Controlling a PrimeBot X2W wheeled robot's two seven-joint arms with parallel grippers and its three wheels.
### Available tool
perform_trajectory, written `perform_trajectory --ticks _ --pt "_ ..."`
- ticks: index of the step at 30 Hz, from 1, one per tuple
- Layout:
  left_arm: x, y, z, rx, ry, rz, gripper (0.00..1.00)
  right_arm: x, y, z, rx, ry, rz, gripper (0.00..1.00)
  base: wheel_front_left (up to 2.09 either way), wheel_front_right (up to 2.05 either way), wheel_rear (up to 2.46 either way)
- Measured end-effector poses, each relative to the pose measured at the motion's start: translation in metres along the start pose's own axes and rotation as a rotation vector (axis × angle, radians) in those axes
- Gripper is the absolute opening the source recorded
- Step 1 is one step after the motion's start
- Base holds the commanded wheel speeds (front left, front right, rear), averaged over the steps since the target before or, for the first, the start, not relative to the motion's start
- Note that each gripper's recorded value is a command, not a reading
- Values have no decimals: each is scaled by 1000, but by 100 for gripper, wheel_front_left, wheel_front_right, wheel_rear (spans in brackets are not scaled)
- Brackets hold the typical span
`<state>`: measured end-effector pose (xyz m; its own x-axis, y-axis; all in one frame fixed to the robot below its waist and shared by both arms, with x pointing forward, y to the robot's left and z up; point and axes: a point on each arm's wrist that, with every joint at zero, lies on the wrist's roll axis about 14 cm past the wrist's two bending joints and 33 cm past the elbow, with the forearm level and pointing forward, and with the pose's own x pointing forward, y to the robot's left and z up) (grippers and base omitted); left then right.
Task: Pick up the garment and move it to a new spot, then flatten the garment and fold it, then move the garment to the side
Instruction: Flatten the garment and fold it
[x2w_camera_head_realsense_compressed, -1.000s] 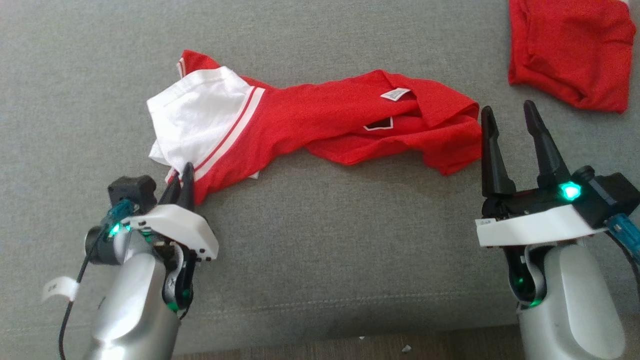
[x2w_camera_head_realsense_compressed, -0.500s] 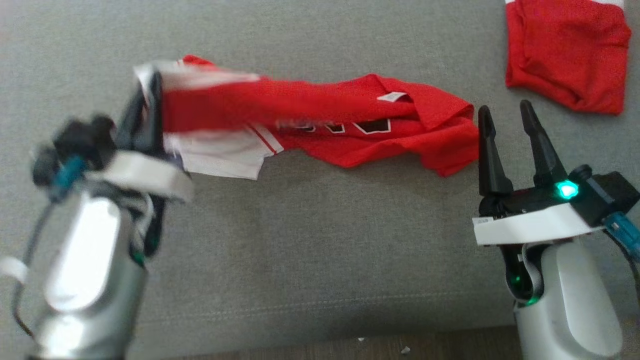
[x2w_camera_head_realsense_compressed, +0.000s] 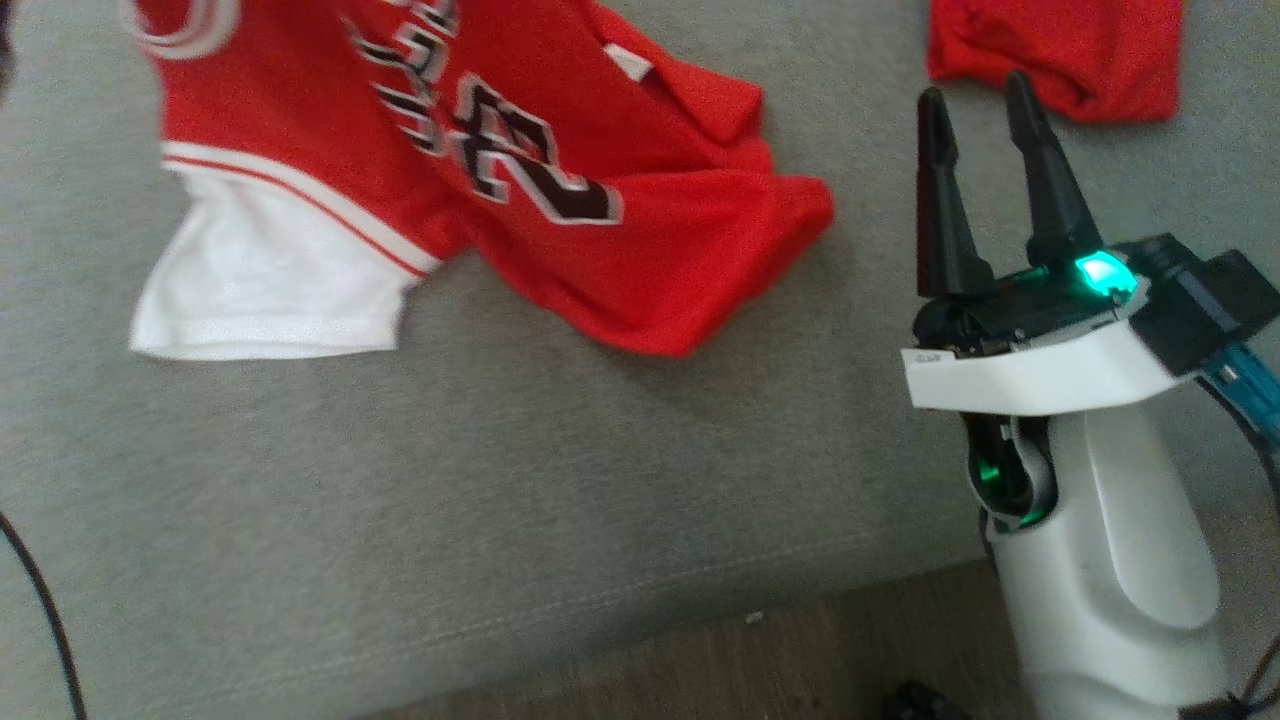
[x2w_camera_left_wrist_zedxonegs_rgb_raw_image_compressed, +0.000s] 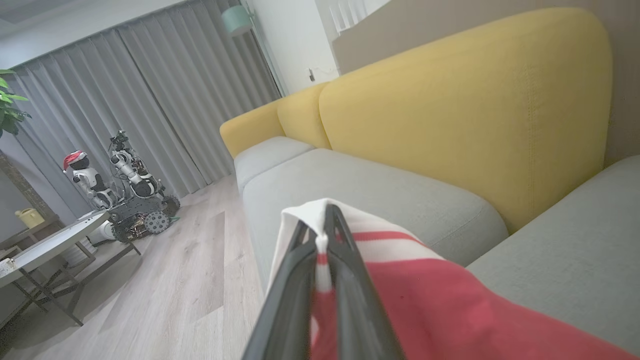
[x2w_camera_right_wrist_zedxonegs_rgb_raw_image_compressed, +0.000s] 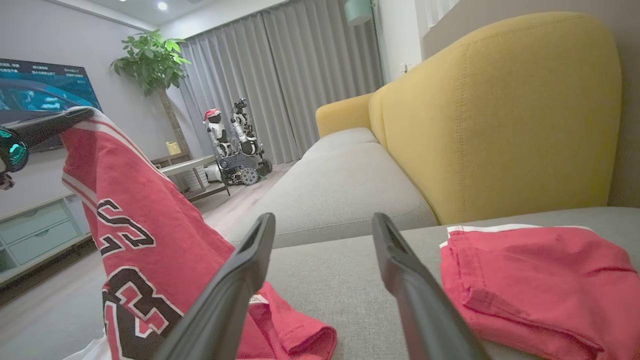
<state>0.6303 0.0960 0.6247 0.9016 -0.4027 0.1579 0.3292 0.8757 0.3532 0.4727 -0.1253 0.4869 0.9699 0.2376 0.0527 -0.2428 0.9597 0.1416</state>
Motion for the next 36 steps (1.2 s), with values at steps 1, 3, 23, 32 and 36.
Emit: perform_trajectory --ticks 1,3,23,32,36 --pt "9 -1 -5 13 15 -9 0 0 -2 -1 3 1 -4 100 0 0 0" --pt "26 -6 -18 26 47 -28 0 -1 -8 -5 8 10 -16 100 0 0 0" --pt "57 -6 -107 -7 224 -5 100 -2 -31 -20 9 46 -72 100 0 0 0" --pt "0 15 -85 -179 105 112 100 -6 -19 -16 -14 41 -53 100 0 0 0" --pt "-56 13 -89 -310 90 174 100 -14 -12 -19 -14 50 -52 100 0 0 0"
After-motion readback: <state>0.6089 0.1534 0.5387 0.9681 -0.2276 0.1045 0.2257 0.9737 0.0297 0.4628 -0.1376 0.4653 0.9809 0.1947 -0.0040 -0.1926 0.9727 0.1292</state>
